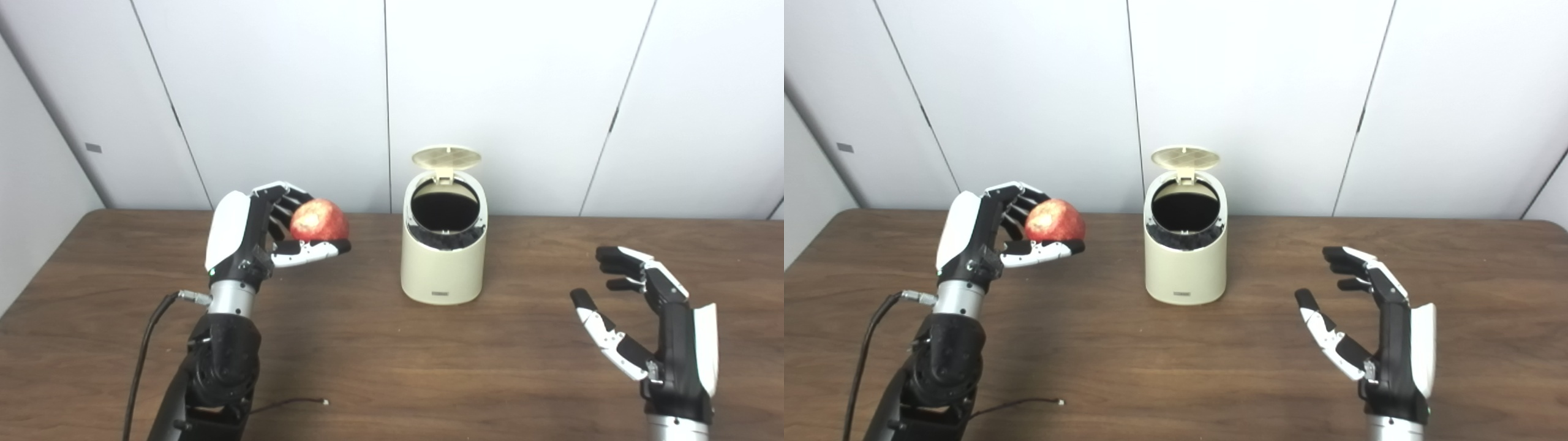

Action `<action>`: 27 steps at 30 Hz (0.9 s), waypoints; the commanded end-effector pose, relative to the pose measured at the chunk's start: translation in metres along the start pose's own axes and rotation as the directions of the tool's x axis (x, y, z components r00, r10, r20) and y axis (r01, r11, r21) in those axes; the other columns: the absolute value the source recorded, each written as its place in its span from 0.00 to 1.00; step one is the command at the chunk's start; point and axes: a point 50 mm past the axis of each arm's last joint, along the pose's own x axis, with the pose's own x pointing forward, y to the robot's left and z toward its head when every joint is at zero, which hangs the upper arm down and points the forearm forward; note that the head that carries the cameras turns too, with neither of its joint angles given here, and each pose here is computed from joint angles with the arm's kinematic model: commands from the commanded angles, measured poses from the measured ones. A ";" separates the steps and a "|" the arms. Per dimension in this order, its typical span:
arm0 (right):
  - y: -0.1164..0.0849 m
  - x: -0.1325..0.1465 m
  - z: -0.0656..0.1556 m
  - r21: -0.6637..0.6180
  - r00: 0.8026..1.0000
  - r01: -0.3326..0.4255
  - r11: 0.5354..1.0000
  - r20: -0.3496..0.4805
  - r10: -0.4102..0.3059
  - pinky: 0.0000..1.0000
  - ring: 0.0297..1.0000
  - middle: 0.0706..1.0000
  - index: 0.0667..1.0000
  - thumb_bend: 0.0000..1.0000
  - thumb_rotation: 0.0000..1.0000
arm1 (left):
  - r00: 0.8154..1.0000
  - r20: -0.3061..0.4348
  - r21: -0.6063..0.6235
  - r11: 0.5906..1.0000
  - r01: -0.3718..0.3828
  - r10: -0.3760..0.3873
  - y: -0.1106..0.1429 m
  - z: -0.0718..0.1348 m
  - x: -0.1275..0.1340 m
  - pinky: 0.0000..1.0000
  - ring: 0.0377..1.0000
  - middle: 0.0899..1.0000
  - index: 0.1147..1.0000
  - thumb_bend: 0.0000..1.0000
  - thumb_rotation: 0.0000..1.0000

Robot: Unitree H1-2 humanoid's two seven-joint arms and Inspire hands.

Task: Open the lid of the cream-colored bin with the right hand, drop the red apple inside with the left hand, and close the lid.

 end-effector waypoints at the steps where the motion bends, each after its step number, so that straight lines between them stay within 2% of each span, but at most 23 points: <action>1: 0.001 0.010 0.012 0.025 0.996 0.029 0.999 0.078 -0.031 0.57 0.65 0.65 0.64 0.24 0.17 | 0.991 0.133 -0.039 0.999 -0.029 0.034 0.010 0.034 0.010 0.32 0.41 0.44 0.41 0.50 0.00; 2: 0.002 0.010 0.012 0.026 0.996 0.030 0.999 0.079 -0.032 0.57 0.65 0.65 0.64 0.24 0.15 | 0.988 0.151 -0.052 0.998 -0.027 0.034 0.010 0.042 0.009 0.32 0.40 0.44 0.41 0.50 0.00; 6: 0.004 0.011 0.012 0.038 0.996 0.033 0.999 0.081 -0.036 0.56 0.64 0.65 0.64 0.25 0.14 | 0.981 0.190 -0.110 0.994 -0.017 0.038 0.008 0.064 0.007 0.36 0.44 0.45 0.39 0.50 0.00; 11: 0.008 0.010 0.011 0.063 0.997 0.032 0.998 0.071 -0.036 0.58 0.65 0.66 0.64 0.26 0.16 | 0.978 0.204 -0.128 0.992 -0.004 0.030 0.002 0.073 0.009 0.39 0.47 0.45 0.38 0.50 0.00; 13: 0.011 0.010 0.010 0.059 0.997 0.031 0.998 0.072 -0.035 0.58 0.65 0.66 0.64 0.26 0.16 | 0.979 0.201 -0.140 0.990 0.004 0.025 -0.002 0.075 0.010 0.39 0.46 0.45 0.38 0.50 0.00; 17: 0.014 0.010 0.008 0.028 0.996 0.026 0.999 0.090 -0.029 0.57 0.65 0.65 0.63 0.25 0.11 | 0.981 0.194 -0.156 0.988 0.013 0.018 -0.014 0.071 0.012 0.37 0.43 0.45 0.39 0.50 0.00; 25: 0.015 0.008 0.008 0.024 0.995 0.031 0.999 0.099 -0.033 0.58 0.65 0.65 0.64 0.24 0.13 | 0.987 0.160 -0.144 0.989 0.026 -0.003 -0.041 0.066 0.027 0.35 0.41 0.44 0.41 0.50 0.00; 27: 0.015 0.008 0.007 0.026 0.994 0.034 0.999 0.102 -0.037 0.57 0.65 0.65 0.64 0.25 0.17 | 0.990 0.145 -0.141 0.990 0.023 -0.002 -0.046 0.065 0.032 0.29 0.37 0.45 0.43 0.50 0.00</action>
